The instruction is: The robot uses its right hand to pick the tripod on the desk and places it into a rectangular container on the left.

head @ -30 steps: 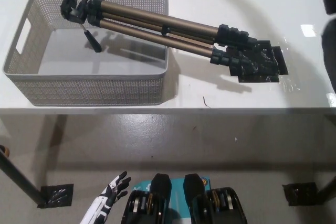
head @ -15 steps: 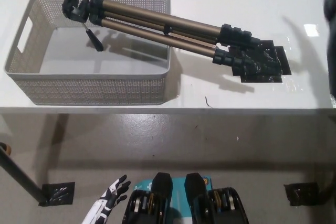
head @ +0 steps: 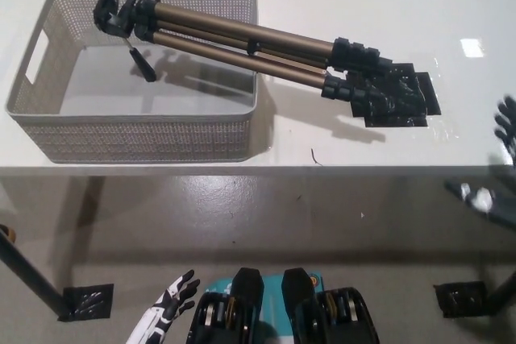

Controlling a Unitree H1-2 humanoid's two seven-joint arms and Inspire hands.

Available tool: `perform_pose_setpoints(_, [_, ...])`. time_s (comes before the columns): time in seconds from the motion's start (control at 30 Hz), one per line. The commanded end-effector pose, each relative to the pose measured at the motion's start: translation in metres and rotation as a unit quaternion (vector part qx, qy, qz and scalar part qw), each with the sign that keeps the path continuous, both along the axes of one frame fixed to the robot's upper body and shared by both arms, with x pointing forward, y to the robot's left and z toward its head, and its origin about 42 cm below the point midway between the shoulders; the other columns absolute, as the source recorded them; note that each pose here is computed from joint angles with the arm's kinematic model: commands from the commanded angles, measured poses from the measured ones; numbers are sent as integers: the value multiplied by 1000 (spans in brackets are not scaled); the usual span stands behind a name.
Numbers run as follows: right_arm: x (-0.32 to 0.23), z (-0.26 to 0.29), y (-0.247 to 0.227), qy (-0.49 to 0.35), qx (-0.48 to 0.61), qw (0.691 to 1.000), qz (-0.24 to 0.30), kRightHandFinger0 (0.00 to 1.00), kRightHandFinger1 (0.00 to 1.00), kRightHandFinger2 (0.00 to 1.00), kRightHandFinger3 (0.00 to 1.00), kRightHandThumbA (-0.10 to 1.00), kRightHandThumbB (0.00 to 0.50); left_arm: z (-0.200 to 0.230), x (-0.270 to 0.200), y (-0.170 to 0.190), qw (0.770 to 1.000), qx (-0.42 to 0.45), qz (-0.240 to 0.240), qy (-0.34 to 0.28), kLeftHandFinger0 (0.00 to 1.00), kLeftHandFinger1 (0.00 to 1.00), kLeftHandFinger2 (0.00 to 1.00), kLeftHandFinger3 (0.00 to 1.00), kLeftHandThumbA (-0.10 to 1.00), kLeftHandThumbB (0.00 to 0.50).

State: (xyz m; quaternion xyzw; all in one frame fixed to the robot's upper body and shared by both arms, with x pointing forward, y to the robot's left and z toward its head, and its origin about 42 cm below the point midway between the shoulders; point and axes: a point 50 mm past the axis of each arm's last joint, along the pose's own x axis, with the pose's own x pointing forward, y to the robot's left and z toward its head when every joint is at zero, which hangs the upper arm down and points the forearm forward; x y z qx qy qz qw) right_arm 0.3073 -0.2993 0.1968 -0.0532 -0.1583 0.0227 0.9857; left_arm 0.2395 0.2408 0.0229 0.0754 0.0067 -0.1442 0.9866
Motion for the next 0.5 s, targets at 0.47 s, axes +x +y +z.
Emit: perform_pose_setpoints(0.47, [-93,-128,133,78,149,974,155,1000,1000,1000,1000,1000,389,16,14,15,999,16,4,-41,1000,1000,1000,1000,1000,239])
